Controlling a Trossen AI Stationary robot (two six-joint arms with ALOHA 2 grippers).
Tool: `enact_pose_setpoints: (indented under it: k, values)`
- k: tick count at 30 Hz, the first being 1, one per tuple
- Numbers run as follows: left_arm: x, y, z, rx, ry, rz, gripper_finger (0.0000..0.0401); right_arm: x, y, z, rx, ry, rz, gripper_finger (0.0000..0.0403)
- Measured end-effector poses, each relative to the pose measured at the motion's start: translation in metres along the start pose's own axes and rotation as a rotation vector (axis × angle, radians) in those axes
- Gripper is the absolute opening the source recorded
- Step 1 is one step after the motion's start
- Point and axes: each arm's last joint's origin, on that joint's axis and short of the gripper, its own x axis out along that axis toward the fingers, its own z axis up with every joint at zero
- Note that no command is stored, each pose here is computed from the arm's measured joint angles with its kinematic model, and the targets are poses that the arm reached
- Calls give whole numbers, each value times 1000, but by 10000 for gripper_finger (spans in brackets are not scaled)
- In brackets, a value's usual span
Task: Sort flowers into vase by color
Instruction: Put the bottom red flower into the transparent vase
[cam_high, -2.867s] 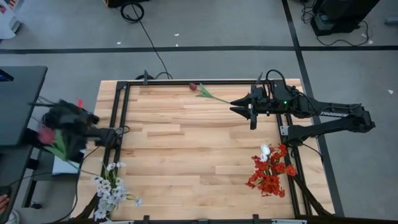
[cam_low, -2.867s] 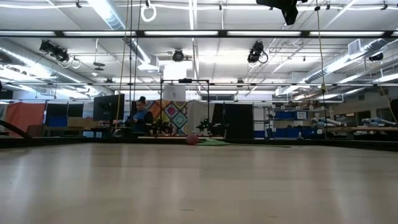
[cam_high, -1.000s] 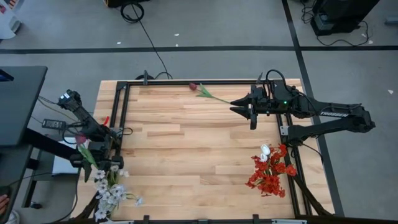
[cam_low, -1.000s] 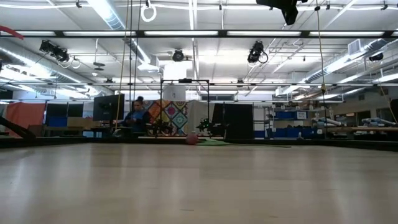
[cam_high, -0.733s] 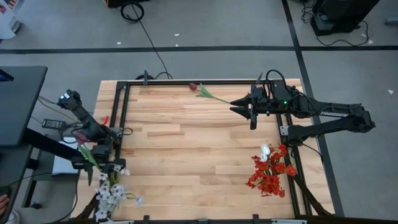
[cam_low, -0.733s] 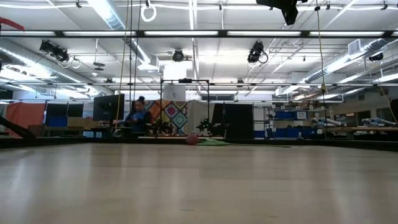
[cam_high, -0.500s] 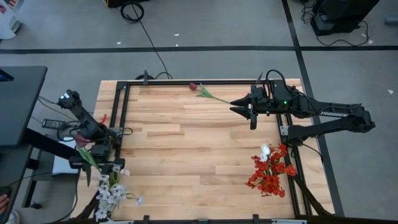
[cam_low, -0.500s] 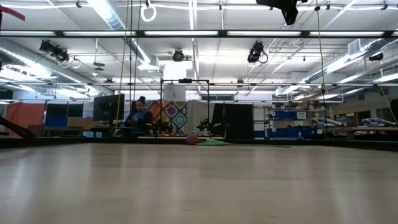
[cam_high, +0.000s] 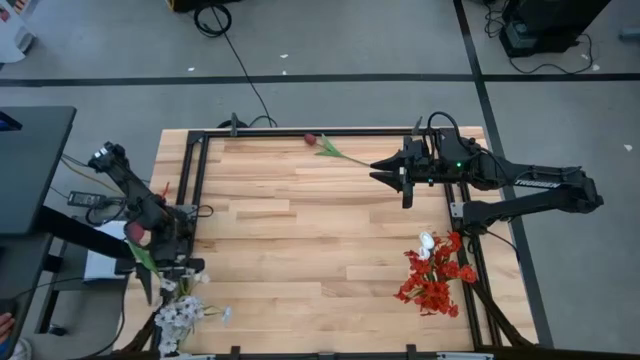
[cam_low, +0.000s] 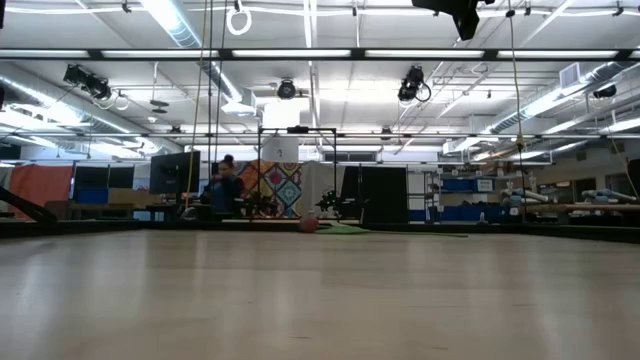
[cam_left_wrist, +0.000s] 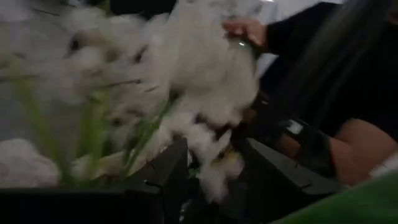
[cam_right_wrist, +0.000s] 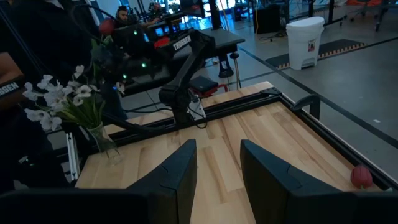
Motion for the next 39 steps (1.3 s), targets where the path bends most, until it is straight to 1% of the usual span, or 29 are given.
enact_pose_setpoints:
  k: [5,7,8,10,12,14,17,19,21,24,26,28,31,34,39]
  values:
    - [-3,-16,17,71,2,-94,154,0,0,0,0,0,0,132]
    - [-3,-20,20,106,10,-105,156,0,0,0,0,0,0,132]
    - [-3,-19,20,128,10,-93,158,0,0,0,0,0,0,132]
    - [-3,-16,19,172,-3,-34,160,0,0,0,0,0,0,132]
    - [-3,-10,12,187,21,20,160,0,0,0,0,0,0,132]
    - [-1,-5,8,173,59,46,160,0,0,0,0,0,0,132]
    - [-1,-4,6,153,79,57,160,0,0,0,0,0,0,132]
    - [-1,-8,10,144,91,30,160,0,0,0,0,0,0,132]
    - [-3,-15,18,168,92,16,161,0,0,0,0,1,0,132]
    - [-4,-14,16,208,119,69,161,0,0,0,0,0,0,132]
    - [-2,-9,12,176,166,92,164,0,0,0,0,0,0,132]
    - [2,-11,14,160,191,71,172,0,0,0,0,0,0,132]
    - [6,-14,21,192,207,50,186,0,0,0,0,0,0,132]
    - [11,-12,21,161,250,53,192,0,0,0,0,0,0,132]
    - [11,-21,29,141,260,-14,196,0,0,0,0,1,0,132]
